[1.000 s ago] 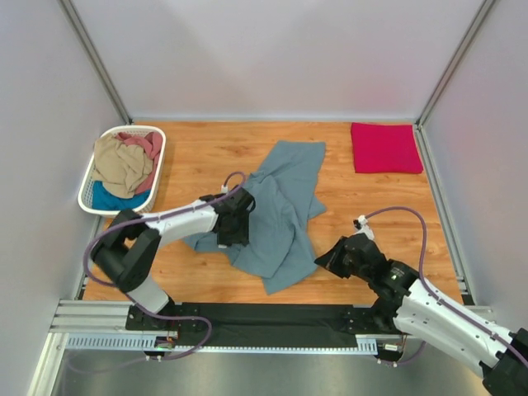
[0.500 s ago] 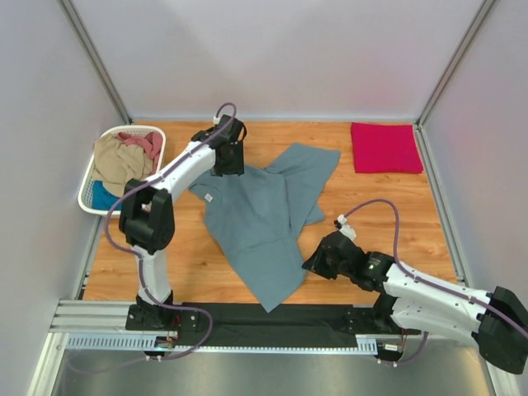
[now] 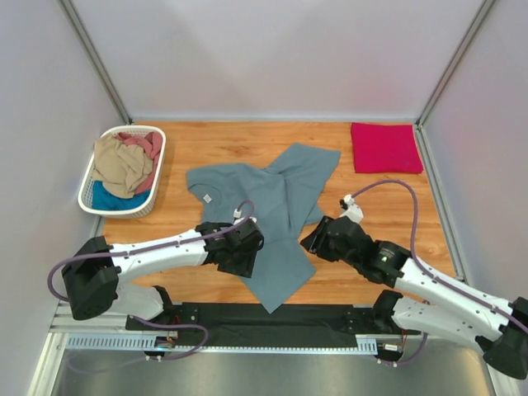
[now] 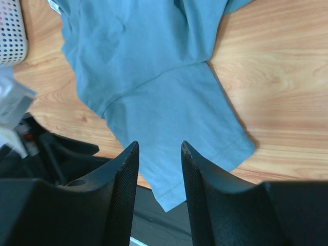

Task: Fold and stack the t-shirts
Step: Flatten the tshirt out

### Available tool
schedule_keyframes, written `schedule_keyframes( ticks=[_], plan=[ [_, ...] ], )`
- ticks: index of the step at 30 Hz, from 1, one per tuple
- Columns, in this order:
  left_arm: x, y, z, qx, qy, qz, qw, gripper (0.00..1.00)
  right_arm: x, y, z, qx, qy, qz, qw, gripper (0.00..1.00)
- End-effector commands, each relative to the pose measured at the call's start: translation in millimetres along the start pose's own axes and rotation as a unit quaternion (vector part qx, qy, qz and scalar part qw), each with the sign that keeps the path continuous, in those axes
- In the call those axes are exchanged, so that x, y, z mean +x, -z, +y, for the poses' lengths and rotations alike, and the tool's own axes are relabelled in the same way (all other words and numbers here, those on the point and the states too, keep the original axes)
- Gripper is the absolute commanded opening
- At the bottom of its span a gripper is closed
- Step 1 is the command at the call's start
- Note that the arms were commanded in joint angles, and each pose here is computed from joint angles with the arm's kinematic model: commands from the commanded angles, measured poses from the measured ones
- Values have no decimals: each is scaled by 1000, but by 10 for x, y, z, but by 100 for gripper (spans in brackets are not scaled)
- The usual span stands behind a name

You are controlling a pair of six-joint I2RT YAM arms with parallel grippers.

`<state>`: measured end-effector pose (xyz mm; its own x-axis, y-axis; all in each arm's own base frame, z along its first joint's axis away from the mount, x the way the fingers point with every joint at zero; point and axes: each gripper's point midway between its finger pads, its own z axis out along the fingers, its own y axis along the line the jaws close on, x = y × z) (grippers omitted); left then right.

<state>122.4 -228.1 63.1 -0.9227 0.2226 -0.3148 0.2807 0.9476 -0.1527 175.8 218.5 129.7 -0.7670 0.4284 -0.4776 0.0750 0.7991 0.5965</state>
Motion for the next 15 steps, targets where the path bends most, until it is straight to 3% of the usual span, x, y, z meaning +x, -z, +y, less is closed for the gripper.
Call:
schedule_keyframes(
  ticks=[1, 10, 15],
  plan=[
    [-112, -125, 7, -11, 77, -24, 997, 58, -211, 220, 8, -11, 14, -45, 999, 40],
    [-326, -765, 516, -94, 128, 63, 985, 52, -402, 604, -261, -28, 0, -110, 994, 39],
    [-848, -752, 975, -120, 160, 42, 979, 54, -473, 691, -350, -24, 1, -132, 991, 39]
  ],
)
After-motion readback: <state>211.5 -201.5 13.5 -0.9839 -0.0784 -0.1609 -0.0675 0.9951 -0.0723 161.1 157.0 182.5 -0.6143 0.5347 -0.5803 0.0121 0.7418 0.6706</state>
